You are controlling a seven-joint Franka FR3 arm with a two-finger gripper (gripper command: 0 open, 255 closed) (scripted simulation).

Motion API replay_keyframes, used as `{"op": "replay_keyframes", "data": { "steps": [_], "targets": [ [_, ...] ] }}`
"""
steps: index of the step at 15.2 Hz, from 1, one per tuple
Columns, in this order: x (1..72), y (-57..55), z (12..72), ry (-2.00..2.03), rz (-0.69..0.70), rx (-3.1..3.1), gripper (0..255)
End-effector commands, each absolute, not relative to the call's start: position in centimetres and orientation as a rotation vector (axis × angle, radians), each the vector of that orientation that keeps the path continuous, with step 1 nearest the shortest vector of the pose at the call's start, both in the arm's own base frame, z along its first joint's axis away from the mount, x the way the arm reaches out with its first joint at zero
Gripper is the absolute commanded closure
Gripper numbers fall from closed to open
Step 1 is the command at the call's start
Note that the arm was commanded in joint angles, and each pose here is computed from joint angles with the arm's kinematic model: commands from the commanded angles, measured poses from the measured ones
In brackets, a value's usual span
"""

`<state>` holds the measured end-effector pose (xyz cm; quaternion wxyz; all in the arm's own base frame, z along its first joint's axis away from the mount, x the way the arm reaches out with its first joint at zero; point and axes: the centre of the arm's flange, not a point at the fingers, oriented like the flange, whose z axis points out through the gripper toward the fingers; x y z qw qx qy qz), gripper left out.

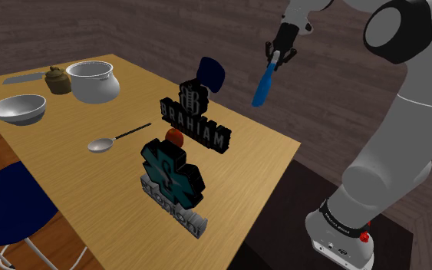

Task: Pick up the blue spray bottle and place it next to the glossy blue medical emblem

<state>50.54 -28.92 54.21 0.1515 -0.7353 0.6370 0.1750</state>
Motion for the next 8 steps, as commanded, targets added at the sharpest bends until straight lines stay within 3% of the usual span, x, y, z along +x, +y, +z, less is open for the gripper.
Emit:
{"op": "replay_keyframes", "data": {
  "steps": [1,8],
  "targets": [
    [50.6,-29.0,55.3,1.829,0.503,-2.111,255],
    [50.6,-29.0,59.0,1.829,0.503,-2.111,255]
  ]
}}
